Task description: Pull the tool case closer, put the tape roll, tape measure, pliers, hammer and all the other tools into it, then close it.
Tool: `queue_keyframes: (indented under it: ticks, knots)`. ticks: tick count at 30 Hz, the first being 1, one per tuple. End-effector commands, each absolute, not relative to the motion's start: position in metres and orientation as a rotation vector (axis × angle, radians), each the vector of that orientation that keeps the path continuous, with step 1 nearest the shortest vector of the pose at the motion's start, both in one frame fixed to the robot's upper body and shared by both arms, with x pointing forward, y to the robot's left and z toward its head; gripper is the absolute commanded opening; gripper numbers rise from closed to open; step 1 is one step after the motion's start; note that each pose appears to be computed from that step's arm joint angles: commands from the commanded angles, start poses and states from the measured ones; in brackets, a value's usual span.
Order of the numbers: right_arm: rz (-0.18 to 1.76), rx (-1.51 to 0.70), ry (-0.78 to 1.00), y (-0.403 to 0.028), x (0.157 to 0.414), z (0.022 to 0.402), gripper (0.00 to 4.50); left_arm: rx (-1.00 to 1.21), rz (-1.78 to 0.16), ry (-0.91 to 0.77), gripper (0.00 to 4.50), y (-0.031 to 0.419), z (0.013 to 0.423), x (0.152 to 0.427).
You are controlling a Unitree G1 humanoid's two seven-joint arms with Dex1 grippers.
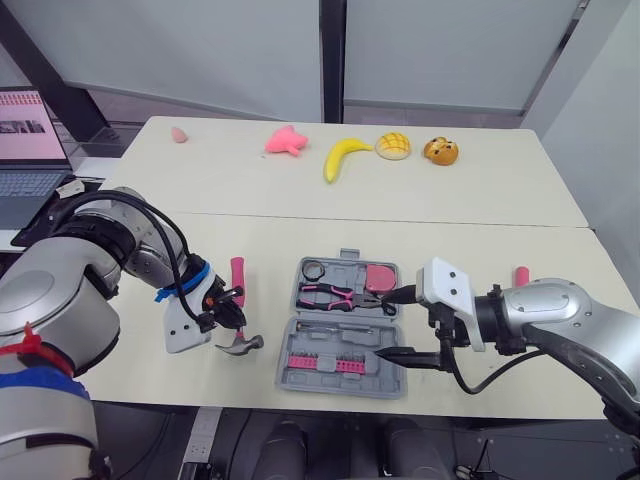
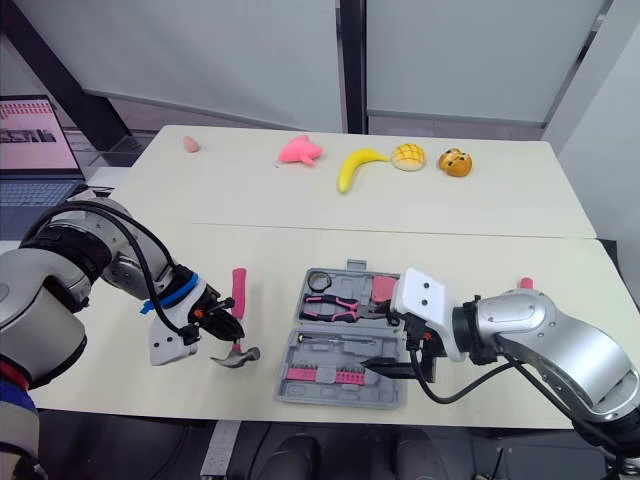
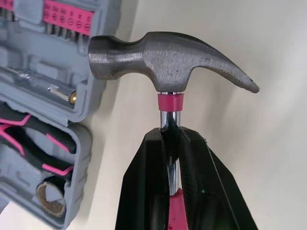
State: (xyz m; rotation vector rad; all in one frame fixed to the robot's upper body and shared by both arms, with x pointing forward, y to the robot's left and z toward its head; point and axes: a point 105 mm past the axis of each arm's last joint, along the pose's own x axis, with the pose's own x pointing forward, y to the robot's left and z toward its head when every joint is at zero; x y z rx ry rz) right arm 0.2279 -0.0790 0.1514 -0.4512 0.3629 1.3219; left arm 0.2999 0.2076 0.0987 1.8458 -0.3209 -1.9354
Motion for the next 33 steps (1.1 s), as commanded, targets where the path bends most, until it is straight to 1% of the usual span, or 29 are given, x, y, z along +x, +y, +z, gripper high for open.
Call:
queue_keyframes:
  ticks: [1,6,9,13,17,21,23,27,28,33]
  knots:
    - [1.337,-0.484,0.316,-0.074,0.228,0.158,4.5,1.778,-1.807,-0.458,0.04,0.194,0.114,0.302]
    - [1.343,-0.489,0.311,-0.069,0.231,0.156,4.5,1.681,-1.722,-0.507,0.04,0.193,0.113,0.295]
    - [1.345,-0.49,0.306,-0.066,0.231,0.156,4.5,1.637,-1.667,-0.477,0.04,0.199,0.113,0.293]
    - [1.348,-0.496,0.288,-0.062,0.232,0.157,4.5,1.574,-1.546,-0.346,0.04,0.216,0.11,0.299]
    - [1.352,-0.497,0.272,-0.061,0.233,0.159,4.5,1.507,-1.351,-0.168,0.04,0.231,0.106,0.31]
    - [1.358,-0.496,0.264,-0.059,0.233,0.16,4.5,1.136,-1.217,0.055,0.04,0.223,0.117,0.3]
    - [1.357,-0.494,0.261,-0.058,0.234,0.16,4.5,1.01,-1.155,0.146,0.03,0.222,0.119,0.296]
    - [1.354,-0.492,0.257,-0.058,0.235,0.161,4.5,0.745,-0.935,0.302,0.03,0.222,0.12,0.298]
    - [1.354,-0.492,0.257,-0.058,0.235,0.161,4.5,0.691,-0.877,0.333,0.03,0.222,0.12,0.301]
    - [1.361,-0.496,0.255,-0.057,0.235,0.161,4.5,0.551,-0.706,0.424,0.03,0.224,0.117,0.303]
